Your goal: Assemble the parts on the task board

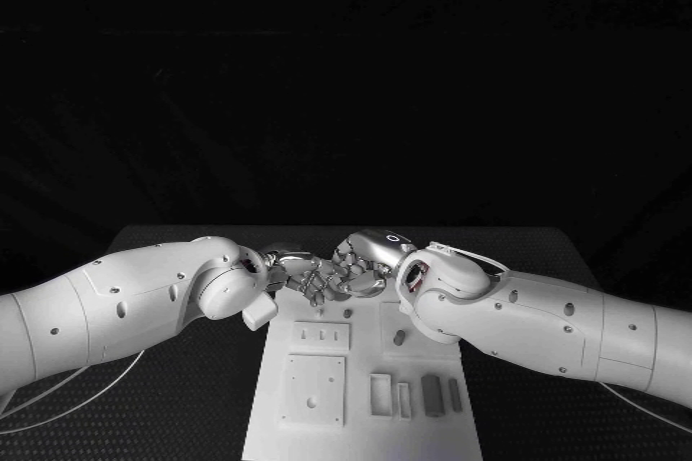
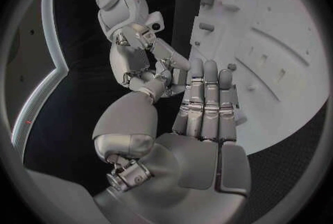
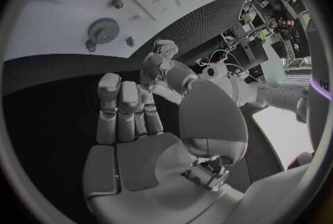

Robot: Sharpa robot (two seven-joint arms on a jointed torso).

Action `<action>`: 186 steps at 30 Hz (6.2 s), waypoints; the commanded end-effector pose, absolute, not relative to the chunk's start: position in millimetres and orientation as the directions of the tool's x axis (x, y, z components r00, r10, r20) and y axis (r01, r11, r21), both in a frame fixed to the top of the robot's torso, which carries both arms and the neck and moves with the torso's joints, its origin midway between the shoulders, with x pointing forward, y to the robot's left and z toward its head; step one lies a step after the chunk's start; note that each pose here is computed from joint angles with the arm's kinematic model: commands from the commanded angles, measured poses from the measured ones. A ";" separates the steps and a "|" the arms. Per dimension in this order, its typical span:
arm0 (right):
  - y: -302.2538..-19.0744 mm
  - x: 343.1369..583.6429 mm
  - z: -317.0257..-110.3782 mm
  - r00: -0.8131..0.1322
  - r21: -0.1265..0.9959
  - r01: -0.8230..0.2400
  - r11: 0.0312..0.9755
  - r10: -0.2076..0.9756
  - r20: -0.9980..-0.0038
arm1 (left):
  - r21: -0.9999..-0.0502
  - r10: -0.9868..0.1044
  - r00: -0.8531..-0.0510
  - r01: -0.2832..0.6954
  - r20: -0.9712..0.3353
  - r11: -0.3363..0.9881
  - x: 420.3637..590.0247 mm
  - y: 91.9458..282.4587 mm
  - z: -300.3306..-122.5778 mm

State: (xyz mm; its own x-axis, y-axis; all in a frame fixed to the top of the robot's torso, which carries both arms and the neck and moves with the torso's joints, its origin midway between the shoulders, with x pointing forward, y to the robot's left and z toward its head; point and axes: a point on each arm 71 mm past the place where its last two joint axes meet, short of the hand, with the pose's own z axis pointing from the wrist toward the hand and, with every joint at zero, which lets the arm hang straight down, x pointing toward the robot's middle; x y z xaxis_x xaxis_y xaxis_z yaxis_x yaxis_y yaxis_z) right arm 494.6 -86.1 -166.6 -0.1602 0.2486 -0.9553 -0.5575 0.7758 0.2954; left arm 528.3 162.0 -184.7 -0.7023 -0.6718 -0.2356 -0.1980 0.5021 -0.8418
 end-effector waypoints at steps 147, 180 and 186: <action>-233.5 568.3 -159.0 -0.101 0.684 -0.188 0.704 0.679 -0.727 | -0.334 -0.180 -0.600 0.155 -0.780 0.930 506.1 148.2 -226.5; -231.8 567.3 -158.7 -0.102 0.688 -0.189 0.701 0.683 -0.723 | -0.278 -0.110 -0.585 0.206 -0.804 0.938 499.9 142.8 -233.0; -231.7 566.9 -158.7 -0.103 0.687 -0.190 0.701 0.682 -0.724 | -0.274 -0.097 -0.597 0.214 -0.797 0.938 497.9 140.7 -235.1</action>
